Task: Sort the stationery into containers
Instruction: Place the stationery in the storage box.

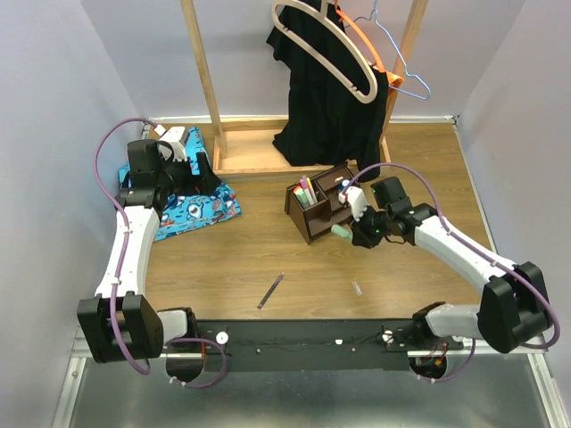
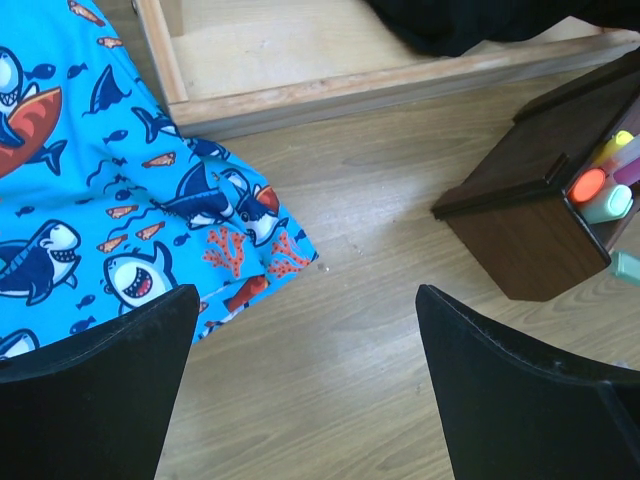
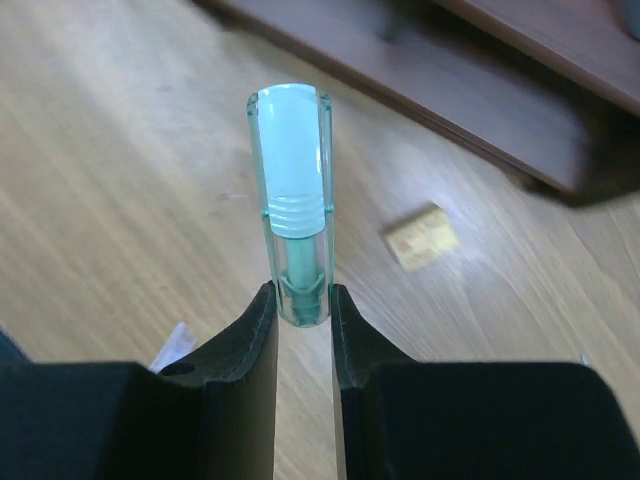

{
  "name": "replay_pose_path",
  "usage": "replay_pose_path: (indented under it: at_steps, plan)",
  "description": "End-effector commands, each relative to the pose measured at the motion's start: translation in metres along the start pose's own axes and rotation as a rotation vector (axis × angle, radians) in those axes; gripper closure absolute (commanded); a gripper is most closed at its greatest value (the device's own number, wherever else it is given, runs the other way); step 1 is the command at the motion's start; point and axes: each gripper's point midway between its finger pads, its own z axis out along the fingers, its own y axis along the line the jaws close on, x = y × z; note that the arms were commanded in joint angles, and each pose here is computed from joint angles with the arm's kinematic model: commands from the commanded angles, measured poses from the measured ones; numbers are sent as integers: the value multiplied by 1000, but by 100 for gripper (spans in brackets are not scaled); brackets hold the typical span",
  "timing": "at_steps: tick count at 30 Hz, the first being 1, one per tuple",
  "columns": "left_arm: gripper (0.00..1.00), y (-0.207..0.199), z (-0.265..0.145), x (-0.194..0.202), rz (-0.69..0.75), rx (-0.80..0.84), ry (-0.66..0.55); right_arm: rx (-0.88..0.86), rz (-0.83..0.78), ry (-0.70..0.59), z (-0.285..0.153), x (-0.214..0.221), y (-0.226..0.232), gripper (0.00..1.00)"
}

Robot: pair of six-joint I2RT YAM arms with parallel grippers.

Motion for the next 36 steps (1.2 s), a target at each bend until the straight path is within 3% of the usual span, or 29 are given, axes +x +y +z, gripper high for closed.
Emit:
replay_pose_path:
  at_steps: [1, 17, 36]
  plan:
    - [1, -10, 2, -21, 21, 35, -50, 161, 193, 28, -2, 7, -35, 99]
    - [1, -8, 4, -10, 16, 29, -36, 303, 306, 86, 3, 12, -86, 99]
    - [1, -11, 10, -11, 6, 47, -41, 238, 277, 125, -24, 22, -58, 99]
